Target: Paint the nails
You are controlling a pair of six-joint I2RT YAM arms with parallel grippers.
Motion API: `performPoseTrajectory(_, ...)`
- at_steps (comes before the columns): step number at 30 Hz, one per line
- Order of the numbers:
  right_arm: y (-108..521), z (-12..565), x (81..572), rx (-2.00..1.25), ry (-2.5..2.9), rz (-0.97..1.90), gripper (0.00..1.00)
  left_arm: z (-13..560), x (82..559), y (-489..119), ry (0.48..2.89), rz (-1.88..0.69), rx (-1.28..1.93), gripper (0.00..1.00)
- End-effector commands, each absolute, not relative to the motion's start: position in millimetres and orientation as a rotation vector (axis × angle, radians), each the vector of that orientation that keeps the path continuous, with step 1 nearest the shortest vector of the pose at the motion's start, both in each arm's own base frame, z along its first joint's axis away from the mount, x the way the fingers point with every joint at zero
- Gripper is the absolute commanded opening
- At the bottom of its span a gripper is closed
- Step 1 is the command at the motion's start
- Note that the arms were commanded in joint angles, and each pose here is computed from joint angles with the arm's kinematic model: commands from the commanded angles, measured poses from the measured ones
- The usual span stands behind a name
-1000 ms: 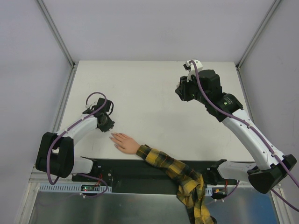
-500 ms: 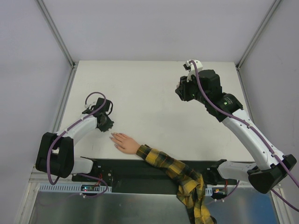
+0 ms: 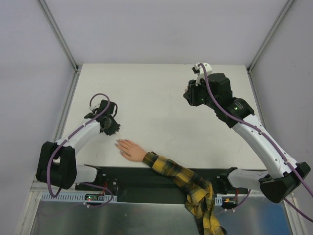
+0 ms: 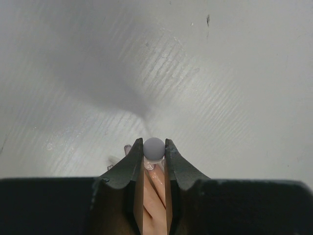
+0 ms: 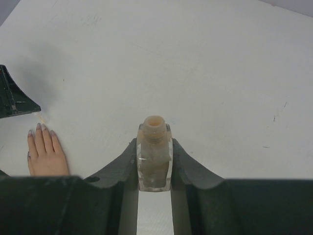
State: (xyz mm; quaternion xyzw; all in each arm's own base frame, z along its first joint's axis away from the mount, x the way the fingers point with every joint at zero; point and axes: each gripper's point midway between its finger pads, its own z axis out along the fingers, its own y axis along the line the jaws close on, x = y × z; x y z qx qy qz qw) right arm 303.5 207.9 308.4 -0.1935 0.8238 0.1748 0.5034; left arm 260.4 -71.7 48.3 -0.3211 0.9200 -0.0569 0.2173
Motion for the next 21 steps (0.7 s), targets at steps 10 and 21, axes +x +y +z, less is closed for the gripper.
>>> performPoseTrajectory(10, 210.1, 333.4, 303.3, -0.452, 1.911, 0.461, 0.00, 38.2, 248.0, -75.9, 2.614, -0.158, -0.922, 0.00)
performPoseTrajectory(21, 210.5, 333.0, 303.5, -0.453, 1.914, 0.460, 0.00, 32.0, 240.9, -73.5, 2.632, -0.129, -0.955, 0.00)
